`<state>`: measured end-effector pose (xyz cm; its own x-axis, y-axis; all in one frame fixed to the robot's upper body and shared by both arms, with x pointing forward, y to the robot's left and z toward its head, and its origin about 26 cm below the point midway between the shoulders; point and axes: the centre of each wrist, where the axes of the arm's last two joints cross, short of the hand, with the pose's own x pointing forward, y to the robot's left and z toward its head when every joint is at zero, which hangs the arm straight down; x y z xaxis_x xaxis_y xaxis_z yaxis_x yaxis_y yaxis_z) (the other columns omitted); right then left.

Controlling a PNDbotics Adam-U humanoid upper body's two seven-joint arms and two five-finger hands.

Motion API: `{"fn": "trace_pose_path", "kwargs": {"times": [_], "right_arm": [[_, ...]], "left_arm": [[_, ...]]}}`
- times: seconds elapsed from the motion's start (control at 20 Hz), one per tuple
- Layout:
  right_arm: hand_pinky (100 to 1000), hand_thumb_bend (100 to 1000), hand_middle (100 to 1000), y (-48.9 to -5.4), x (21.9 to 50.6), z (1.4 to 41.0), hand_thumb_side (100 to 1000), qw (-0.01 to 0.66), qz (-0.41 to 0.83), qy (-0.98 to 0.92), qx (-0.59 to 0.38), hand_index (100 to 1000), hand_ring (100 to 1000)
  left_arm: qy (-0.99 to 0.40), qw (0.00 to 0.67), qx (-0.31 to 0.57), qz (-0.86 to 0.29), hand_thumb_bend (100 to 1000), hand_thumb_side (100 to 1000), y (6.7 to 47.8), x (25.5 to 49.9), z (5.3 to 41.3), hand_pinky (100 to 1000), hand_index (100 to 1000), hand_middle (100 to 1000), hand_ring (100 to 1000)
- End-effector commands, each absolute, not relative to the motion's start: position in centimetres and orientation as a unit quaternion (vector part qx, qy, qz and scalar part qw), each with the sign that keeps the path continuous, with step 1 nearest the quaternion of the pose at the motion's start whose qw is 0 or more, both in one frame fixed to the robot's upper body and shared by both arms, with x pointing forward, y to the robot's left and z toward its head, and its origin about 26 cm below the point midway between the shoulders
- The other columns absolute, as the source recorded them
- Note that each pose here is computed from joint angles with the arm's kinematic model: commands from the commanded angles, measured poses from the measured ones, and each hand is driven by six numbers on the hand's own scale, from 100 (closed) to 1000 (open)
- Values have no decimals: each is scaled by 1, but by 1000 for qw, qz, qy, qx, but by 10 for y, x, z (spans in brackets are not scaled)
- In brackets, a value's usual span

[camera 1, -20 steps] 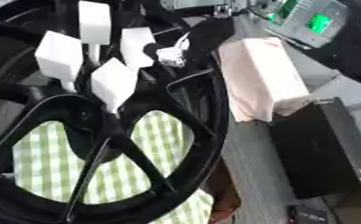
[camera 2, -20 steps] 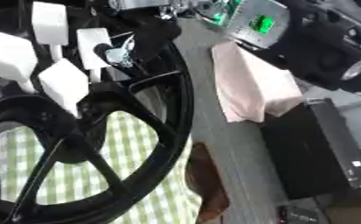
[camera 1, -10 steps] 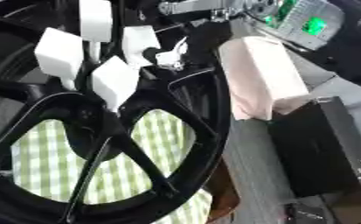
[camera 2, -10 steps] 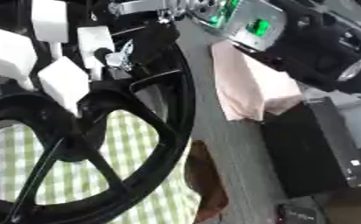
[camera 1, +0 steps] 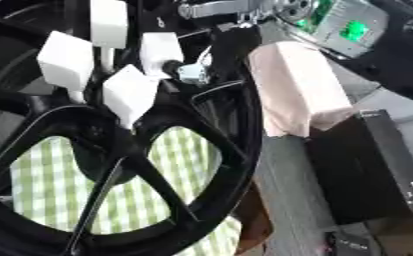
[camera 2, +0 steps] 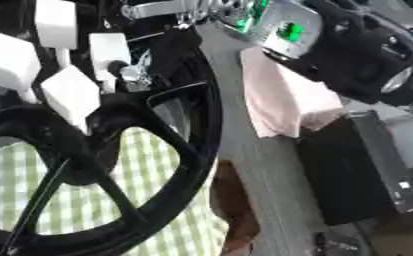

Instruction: Pull the pin out of the wheel hub.

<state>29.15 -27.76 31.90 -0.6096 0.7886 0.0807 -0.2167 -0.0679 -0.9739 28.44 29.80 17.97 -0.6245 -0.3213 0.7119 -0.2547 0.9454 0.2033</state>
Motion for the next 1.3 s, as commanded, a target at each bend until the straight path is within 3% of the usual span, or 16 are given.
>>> {"fn": "trace_pose_path", "kwargs": {"times": [0.05,0.1,0.3,0.75,1.2,1.25,1.3], "right_arm": [[916,100,470,-278,288,328,572,365,673,-590,-256,703,963],[897,100,358,-277,288,329,545,366,667,-597,-255,570,907],[864,100,263,-278,288,332,473,370,642,-625,-245,462,819],[840,100,188,-284,286,336,413,385,613,-656,-215,401,740],[857,100,137,-312,278,350,331,373,577,-702,-185,382,749],[858,100,134,-317,277,349,433,374,566,-712,-182,377,751],[856,100,120,-321,277,347,344,377,552,-722,-179,373,751]], "left_arm": [[-905,391,159,-44,409,662,297,283,187,883,742,641,738],[-905,392,159,-43,410,661,297,283,187,883,742,639,737],[-905,392,161,-41,411,657,298,283,187,883,741,638,736],[-904,394,162,-36,415,648,301,282,186,883,741,636,734],[-903,394,167,-27,419,640,306,280,185,882,741,636,733],[-903,394,170,-24,419,640,307,280,184,882,741,636,733],[-902,395,174,-20,417,640,309,279,183,882,741,635,733]]}}
